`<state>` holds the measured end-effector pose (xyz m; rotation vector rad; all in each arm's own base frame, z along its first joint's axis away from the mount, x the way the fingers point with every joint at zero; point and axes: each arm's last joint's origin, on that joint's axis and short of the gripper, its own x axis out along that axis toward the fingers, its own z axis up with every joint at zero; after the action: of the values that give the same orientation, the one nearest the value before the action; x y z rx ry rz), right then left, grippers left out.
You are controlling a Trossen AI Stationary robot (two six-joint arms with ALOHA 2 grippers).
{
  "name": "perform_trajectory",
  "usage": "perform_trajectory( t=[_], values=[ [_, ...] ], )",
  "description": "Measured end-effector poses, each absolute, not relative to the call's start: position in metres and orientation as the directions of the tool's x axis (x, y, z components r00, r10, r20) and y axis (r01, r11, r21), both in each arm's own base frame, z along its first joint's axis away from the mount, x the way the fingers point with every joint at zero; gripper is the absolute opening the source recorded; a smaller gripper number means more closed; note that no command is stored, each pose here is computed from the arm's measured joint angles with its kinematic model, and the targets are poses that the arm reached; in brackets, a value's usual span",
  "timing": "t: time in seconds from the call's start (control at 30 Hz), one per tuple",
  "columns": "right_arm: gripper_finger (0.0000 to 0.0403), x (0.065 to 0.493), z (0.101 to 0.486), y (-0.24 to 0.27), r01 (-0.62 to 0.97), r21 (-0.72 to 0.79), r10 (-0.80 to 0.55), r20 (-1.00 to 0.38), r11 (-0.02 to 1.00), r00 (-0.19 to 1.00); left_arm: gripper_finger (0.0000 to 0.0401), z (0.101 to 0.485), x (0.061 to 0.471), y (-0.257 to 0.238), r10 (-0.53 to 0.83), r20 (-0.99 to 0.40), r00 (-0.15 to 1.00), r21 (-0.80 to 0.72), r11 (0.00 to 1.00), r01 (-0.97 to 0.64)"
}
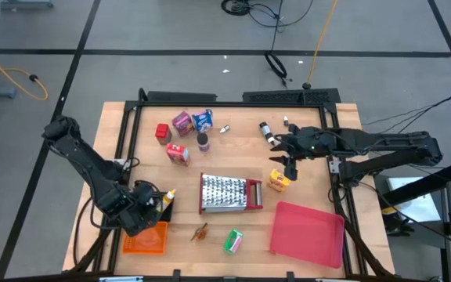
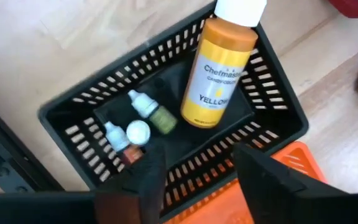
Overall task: Pick & Place Kitchen Items
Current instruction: Put the yellow cereal box into the pink bin
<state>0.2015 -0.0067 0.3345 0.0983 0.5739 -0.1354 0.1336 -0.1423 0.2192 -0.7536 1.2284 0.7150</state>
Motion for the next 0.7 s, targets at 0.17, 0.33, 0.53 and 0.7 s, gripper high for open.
perform_trajectory(
  t=[0.17,0.33,0.53,0.7],
  values=[
    [0.0141,0.184,0.330,0.002,0.174,0.112,-0.064,-0.634,0.978,0.770,0.0220,0.220,0.135,-0.141,0.127,-0.961,0.247,-0.126,0.592,-0.796],
    [0.0141,0.177,0.319,0.012,0.218,0.180,-0.025,-0.713,0.959,0.700,0.0225,0.222,0.141,-0.135,0.232,-0.906,0.355,-0.136,0.634,-0.761],
    [0.0148,0.177,0.292,0.022,0.236,0.211,0.012,-0.770,0.949,0.637,0.0225,0.224,0.150,-0.125,0.345,-0.832,0.434,-0.105,0.670,-0.735],
    [0.0180,0.177,0.286,0.024,0.251,0.222,0.017,-0.780,0.942,0.626,0.0225,0.225,0.156,-0.118,0.382,-0.815,0.435,-0.077,0.673,-0.735]
  ],
)
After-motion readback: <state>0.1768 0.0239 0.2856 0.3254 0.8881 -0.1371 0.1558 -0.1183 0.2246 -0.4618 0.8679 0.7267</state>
